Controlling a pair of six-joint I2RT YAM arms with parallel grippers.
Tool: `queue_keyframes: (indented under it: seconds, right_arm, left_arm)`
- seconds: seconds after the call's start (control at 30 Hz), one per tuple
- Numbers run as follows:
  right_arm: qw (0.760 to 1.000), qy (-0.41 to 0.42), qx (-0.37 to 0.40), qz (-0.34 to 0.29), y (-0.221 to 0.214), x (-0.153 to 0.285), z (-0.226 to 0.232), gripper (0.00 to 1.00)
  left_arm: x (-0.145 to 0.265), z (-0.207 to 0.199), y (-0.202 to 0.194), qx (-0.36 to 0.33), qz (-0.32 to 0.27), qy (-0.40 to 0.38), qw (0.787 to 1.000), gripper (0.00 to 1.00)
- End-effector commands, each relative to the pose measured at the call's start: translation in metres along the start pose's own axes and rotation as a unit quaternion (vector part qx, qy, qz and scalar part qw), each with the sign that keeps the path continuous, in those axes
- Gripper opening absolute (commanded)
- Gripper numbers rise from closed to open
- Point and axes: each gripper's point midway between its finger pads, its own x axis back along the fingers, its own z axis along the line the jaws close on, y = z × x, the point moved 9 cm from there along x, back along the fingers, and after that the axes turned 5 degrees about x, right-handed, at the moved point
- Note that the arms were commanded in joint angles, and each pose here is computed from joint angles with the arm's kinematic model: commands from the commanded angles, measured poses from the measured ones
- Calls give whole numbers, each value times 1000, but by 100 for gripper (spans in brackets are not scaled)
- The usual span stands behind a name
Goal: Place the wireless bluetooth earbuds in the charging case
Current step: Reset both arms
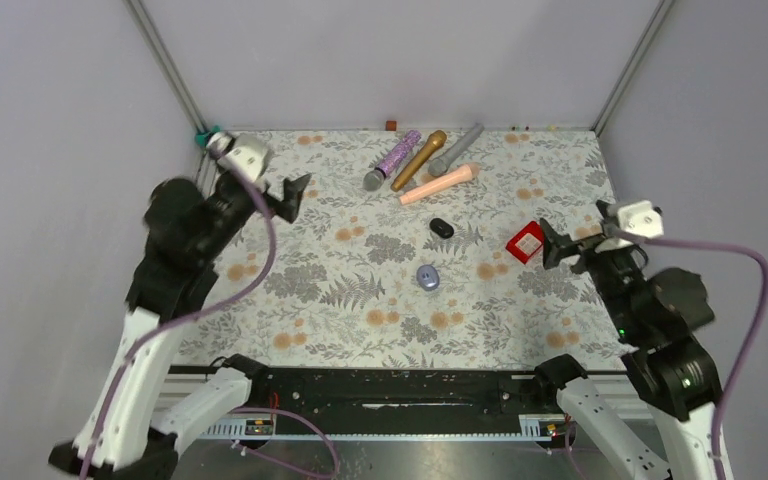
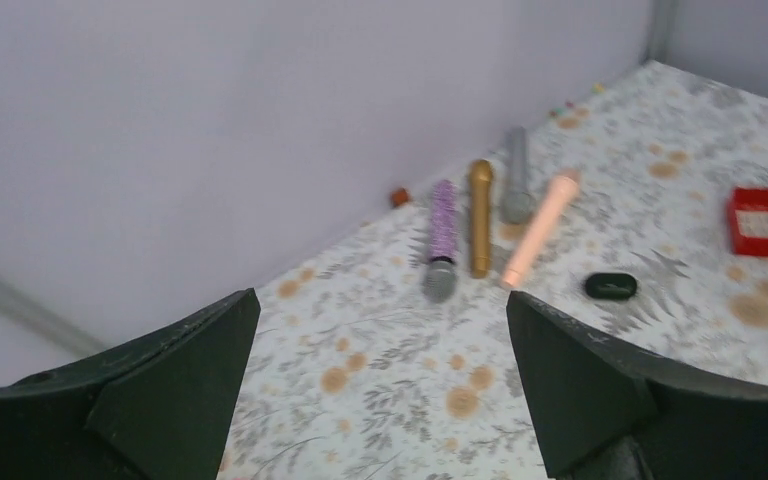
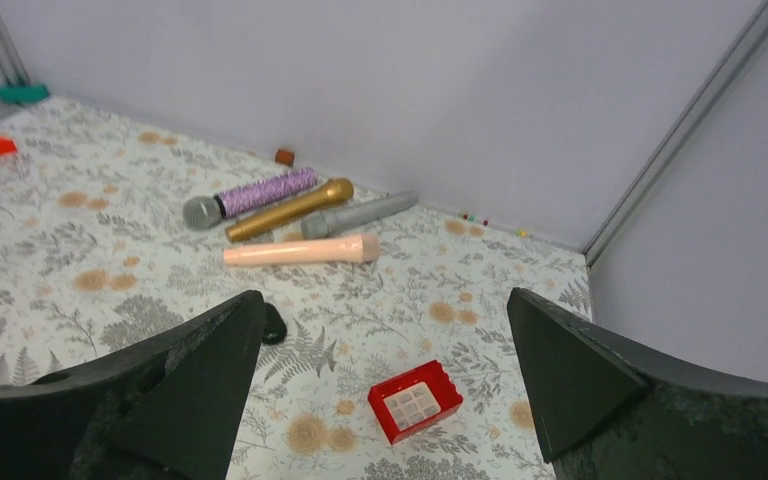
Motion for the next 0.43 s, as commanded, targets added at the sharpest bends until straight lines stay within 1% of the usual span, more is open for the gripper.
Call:
queue_keyframes:
  seconds: [0.0, 0.07, 0.13, 0.2, 0.23, 0.3, 0.33, 0.4]
  right_arm:
    - [998, -30, -30, -40, 9, 28, -8, 100]
    - [998, -33, -30, -43, 8, 38, -10, 99]
    - [998, -35, -15, -43, 3, 40, -10, 100]
    - [999, -34, -2, -42, -6, 36, -8, 99]
    - [999, -35, 1, -41, -10, 33, -6, 100]
    - [999, -34, 13, -40, -18, 26, -4, 99]
    - [998, -46, 13, -38, -21, 24, -5, 100]
    - [996, -75, 6, -37, -22, 21, -8, 99]
  left_arm:
    - [43, 18, -31, -8, 0, 170, 985, 99]
    - [67, 20, -42, 4, -20, 221, 975, 99]
    - [85, 18, -54, -4, -18, 233, 972, 99]
    - [97, 16, -66, 10, -25, 254, 967, 99]
    - [102, 15, -71, 23, -38, 268, 962, 99]
    - [105, 12, -86, 43, -54, 278, 958, 99]
    - [103, 9, -92, 41, -52, 266, 962, 99]
    - [102, 9, -97, 42, -43, 266, 962, 99]
